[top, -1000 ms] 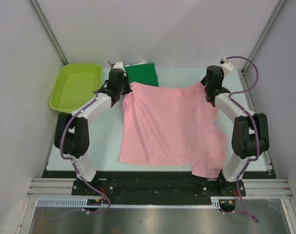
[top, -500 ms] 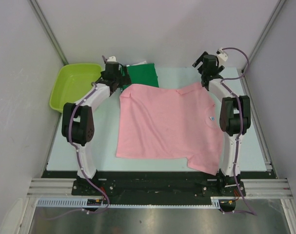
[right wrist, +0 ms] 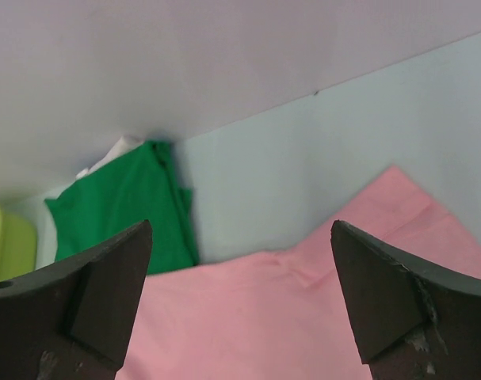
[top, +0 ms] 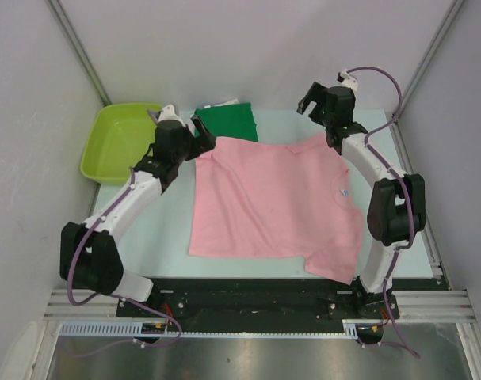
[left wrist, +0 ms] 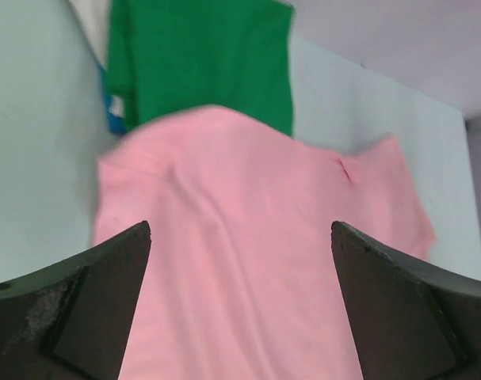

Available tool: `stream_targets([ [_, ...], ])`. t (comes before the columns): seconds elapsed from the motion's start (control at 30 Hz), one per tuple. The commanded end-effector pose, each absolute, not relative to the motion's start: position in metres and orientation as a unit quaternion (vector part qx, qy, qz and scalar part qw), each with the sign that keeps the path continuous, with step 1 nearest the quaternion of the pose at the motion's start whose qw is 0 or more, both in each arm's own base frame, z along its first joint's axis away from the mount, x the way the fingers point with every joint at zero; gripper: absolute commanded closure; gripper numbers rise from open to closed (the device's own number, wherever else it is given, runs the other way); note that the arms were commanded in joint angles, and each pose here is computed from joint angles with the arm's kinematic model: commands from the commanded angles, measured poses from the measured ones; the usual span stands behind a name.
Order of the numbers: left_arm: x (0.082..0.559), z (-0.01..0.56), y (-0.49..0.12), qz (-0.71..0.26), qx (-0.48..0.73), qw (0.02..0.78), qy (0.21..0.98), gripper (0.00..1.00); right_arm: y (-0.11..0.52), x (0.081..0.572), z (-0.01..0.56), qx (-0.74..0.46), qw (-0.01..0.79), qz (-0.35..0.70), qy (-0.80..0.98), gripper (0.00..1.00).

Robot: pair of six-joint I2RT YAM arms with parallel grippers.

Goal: Fold and stack the t-shirts
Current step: Flatten the tshirt out

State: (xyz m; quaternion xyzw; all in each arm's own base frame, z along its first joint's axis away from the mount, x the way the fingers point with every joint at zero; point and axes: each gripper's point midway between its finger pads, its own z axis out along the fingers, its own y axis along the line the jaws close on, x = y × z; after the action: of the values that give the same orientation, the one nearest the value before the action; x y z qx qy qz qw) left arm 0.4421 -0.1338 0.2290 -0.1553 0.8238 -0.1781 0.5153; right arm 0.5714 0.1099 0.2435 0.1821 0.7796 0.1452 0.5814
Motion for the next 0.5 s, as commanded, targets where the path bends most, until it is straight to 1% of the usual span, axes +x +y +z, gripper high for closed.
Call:
stream_targets([
  [0.0, 0.402, 0.196, -0.188, -0.277, -0.126, 0.456, 0.837, 0.0, 0.14, 0.549, 0.183, 0.144, 0.471, 0.229, 0.84, 0.0],
  [0.03, 0.401, 0.2, -0.196, -0.298, -0.123, 0.463, 0.826, 0.0, 0.154, 0.545, 0.17, 0.141, 0.447, 0.273, 0.84, 0.0],
  [0.07, 0.394, 0.195, -0.203, -0.313, -0.118, 0.456, 0.825, 0.0, 0.157, 0.544, 0.165, 0.145, 0.437, 0.291, 0.838, 0.0],
  [0.1, 0.382, 0.176, -0.208, -0.318, -0.115, 0.44, 0.832, 0.0, 0.159, 0.542, 0.157, 0.154, 0.423, 0.304, 0.84, 0.0],
  [0.13, 0.382, 0.182, -0.215, -0.338, -0.112, 0.452, 0.818, 0.0, 0.165, 0.544, 0.148, 0.15, 0.414, 0.325, 0.837, 0.0],
  [0.2, 0.372, 0.166, -0.219, -0.339, -0.11, 0.444, 0.822, 0.0, 0.166, 0.545, 0.134, 0.172, 0.397, 0.334, 0.838, 0.0],
  [0.47, 0.364, 0.141, -0.235, -0.341, -0.095, 0.429, 0.831, 0.0, 0.184, 0.557, 0.099, 0.197, 0.364, 0.392, 0.821, 0.0],
])
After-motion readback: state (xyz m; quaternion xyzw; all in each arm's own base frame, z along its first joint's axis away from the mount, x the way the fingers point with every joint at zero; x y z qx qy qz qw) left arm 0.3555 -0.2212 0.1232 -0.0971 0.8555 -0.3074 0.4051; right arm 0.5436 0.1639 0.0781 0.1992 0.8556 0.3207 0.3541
